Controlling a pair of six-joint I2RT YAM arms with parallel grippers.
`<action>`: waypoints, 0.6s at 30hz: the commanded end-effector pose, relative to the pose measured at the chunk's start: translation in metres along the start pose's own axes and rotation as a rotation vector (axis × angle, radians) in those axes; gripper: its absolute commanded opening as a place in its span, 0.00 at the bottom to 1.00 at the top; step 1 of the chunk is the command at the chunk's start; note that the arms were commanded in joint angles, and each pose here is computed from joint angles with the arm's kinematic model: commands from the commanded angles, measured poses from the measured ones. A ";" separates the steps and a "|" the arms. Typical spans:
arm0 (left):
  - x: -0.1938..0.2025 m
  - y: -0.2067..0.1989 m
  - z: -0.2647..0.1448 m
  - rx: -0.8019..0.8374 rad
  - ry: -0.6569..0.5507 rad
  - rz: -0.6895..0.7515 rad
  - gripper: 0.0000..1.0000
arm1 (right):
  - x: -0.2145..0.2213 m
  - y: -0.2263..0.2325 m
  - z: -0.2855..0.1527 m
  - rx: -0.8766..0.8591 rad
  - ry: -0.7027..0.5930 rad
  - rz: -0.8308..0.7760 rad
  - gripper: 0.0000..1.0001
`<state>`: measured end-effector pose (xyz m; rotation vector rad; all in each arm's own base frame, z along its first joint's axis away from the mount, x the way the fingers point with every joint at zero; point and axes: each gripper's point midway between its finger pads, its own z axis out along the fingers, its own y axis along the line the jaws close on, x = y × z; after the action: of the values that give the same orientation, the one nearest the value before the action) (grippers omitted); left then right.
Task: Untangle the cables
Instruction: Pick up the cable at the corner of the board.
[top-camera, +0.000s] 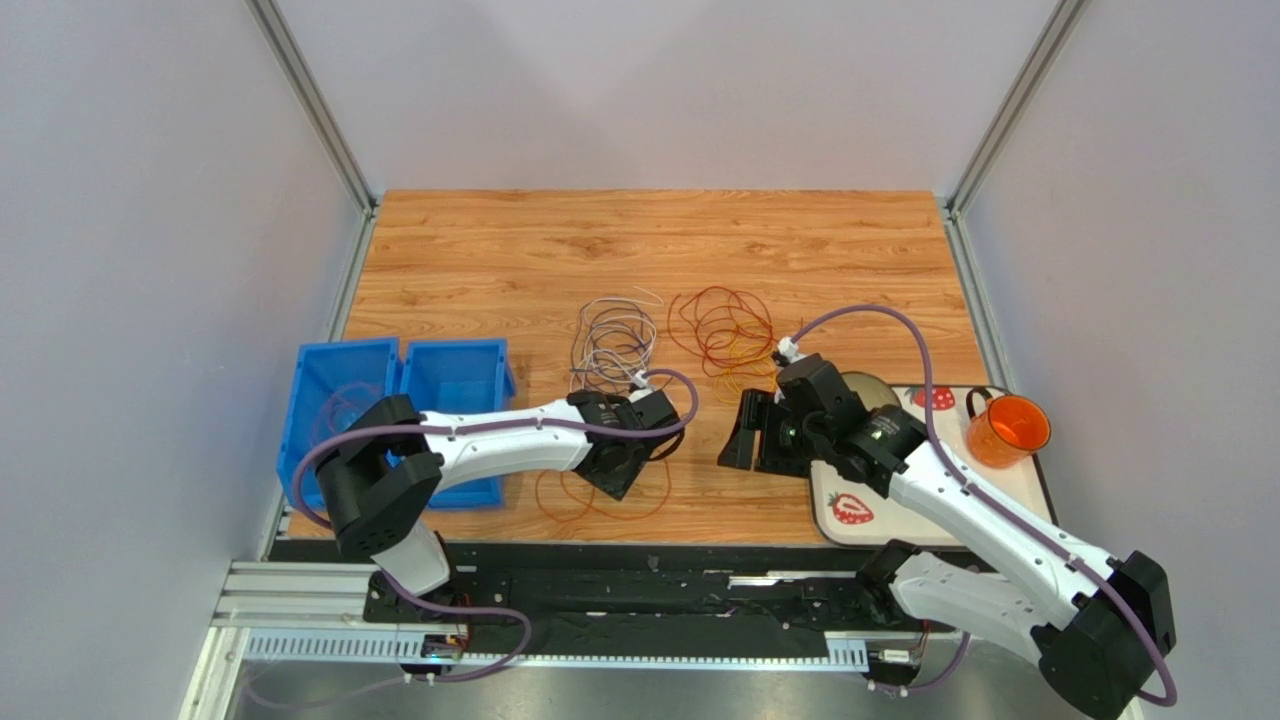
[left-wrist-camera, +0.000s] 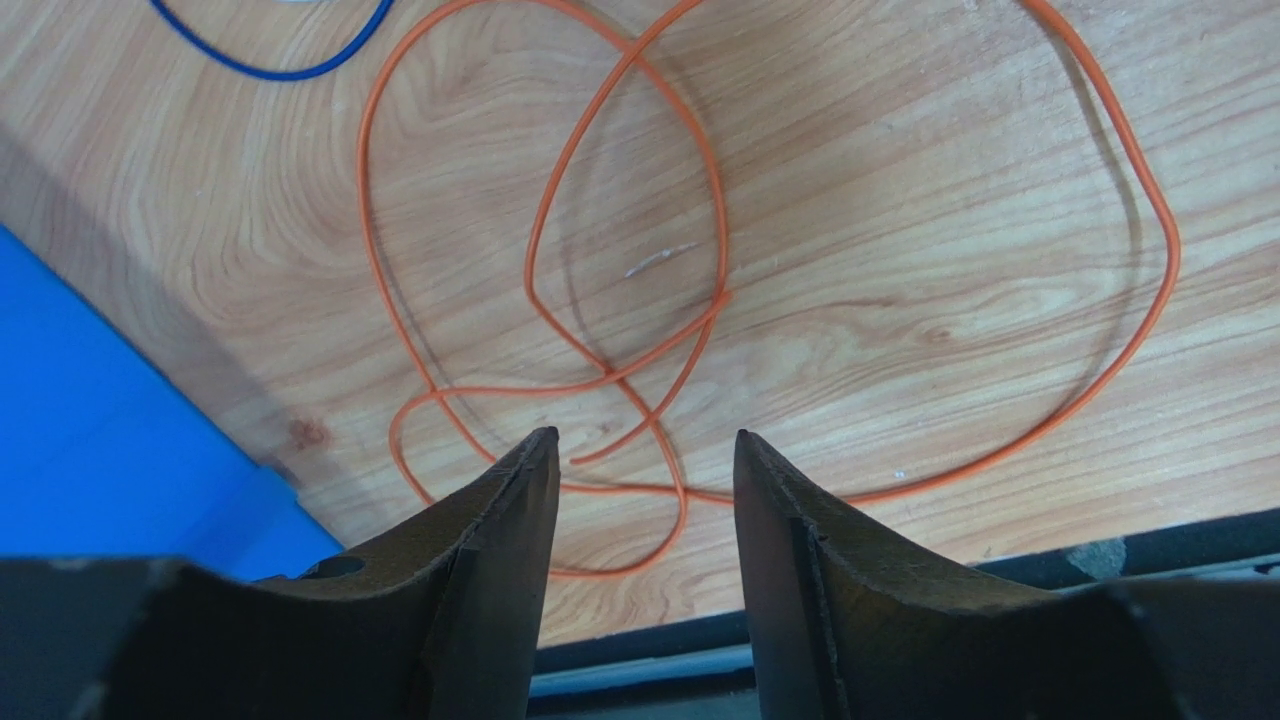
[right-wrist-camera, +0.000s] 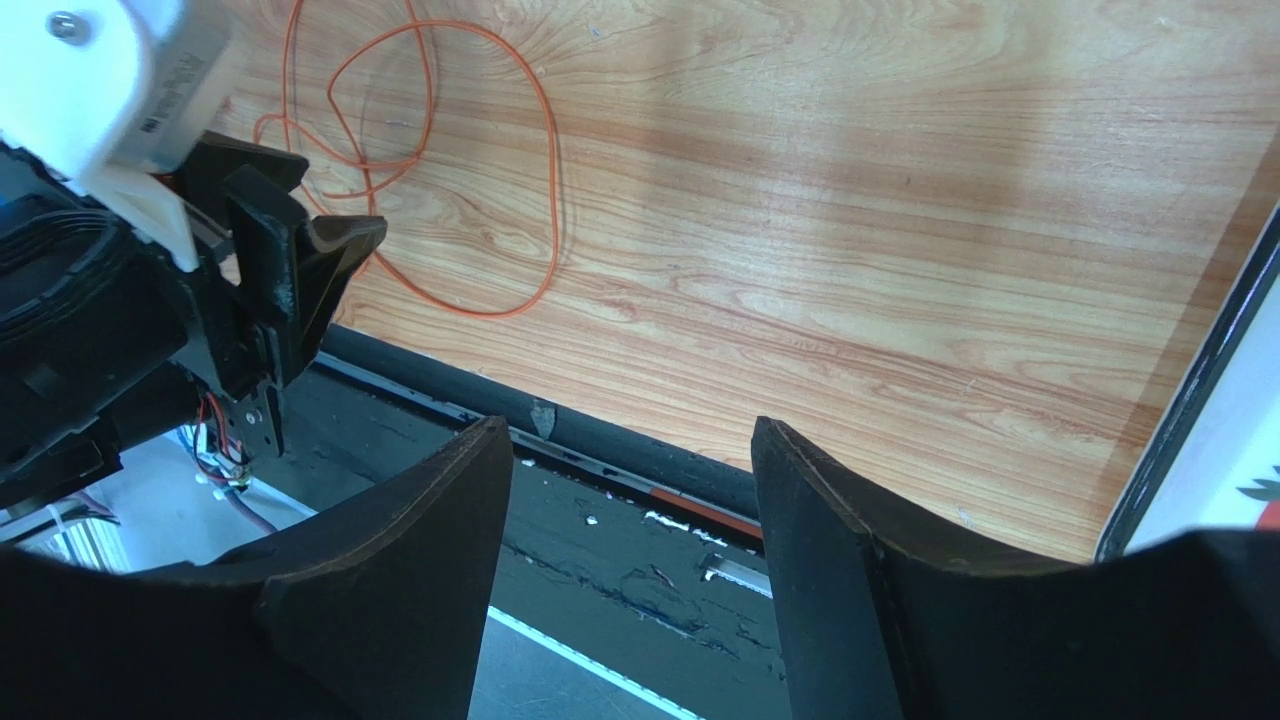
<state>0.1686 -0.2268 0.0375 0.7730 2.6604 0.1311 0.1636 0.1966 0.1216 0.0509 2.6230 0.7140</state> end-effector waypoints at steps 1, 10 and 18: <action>-0.001 0.000 0.016 -0.017 0.001 0.090 0.53 | -0.011 0.009 -0.004 -0.011 -0.032 -0.008 0.64; -0.003 0.007 0.028 0.008 -0.004 0.029 0.51 | -0.010 0.007 -0.001 -0.001 -0.026 -0.005 0.64; -0.007 0.015 0.026 0.107 -0.004 -0.086 0.49 | -0.011 0.006 0.003 0.010 -0.021 -0.006 0.64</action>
<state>0.1912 -0.2184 0.0167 0.7318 2.6955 0.0714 0.1646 0.1960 0.1131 0.0568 2.6544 0.6809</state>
